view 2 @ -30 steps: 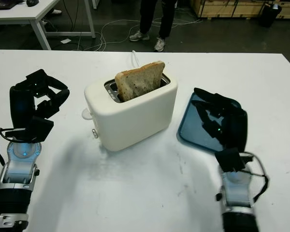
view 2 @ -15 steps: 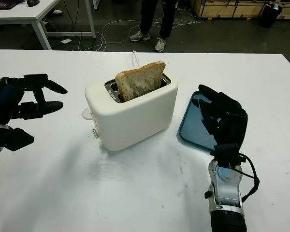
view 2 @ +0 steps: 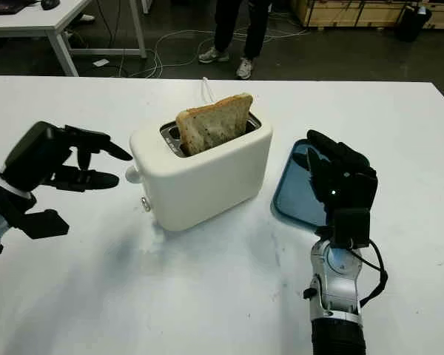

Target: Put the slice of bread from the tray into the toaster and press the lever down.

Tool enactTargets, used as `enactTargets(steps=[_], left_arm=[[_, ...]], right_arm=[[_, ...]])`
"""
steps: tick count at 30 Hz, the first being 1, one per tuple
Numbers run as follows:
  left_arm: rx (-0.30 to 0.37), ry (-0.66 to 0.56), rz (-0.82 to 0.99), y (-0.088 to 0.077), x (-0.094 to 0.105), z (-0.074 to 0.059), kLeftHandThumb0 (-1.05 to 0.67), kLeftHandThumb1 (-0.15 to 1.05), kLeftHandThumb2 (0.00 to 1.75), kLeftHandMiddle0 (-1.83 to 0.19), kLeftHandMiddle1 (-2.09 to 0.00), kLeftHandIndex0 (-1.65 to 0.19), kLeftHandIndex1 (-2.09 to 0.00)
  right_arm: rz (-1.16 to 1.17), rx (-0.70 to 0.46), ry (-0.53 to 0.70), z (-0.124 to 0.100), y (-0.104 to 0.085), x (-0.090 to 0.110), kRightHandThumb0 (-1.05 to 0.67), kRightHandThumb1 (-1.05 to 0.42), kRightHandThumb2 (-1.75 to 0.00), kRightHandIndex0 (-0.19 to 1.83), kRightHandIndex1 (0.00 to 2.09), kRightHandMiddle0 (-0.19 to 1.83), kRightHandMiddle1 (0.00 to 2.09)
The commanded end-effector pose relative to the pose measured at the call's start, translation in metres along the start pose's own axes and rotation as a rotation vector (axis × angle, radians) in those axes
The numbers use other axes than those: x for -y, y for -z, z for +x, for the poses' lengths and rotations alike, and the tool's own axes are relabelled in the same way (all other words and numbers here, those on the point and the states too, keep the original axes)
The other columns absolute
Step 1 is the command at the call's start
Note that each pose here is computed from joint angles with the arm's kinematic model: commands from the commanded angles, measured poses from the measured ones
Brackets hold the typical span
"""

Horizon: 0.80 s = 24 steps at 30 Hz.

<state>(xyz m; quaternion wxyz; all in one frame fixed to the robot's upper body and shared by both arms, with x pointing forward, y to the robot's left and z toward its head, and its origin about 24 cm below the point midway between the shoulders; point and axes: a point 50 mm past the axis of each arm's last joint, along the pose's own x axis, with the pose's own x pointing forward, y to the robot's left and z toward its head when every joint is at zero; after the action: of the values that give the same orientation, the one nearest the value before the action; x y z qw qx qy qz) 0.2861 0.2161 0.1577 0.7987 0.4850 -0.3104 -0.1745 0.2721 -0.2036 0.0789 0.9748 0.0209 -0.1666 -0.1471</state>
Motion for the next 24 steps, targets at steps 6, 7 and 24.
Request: enactTargets(steps=[6,7,24], left_arm=[[0.023,0.032,-0.005,-0.0027,0.0064,0.0043,-0.89,0.92,0.3,-1.02,-1.62,-0.97,-0.46],[0.022,0.034,-0.006,-0.0028,0.0068,0.0043,-0.9,0.92,0.29,-1.03,-1.62,-0.97,-0.46],[0.027,0.065,0.061,-0.0023,0.0085,0.0005,-0.89,0.92,0.3,-1.0,-1.67,-0.97,-0.5]], right_arm=[[-0.019,-0.012,-0.017,0.0016,-0.0014,-0.0008,-0.49,-0.92,-0.1,0.85,1.18,1.23,0.03],[-0.025,-0.011,-0.017,0.0016,-0.0015,-0.0005,-0.49,-0.92,-0.1,0.85,1.18,1.23,0.03],[-0.019,-0.003,-0.024,0.0011,-0.0012,0.0031,-0.46,-0.92,-0.13,0.86,1.14,1.22,0.01]])
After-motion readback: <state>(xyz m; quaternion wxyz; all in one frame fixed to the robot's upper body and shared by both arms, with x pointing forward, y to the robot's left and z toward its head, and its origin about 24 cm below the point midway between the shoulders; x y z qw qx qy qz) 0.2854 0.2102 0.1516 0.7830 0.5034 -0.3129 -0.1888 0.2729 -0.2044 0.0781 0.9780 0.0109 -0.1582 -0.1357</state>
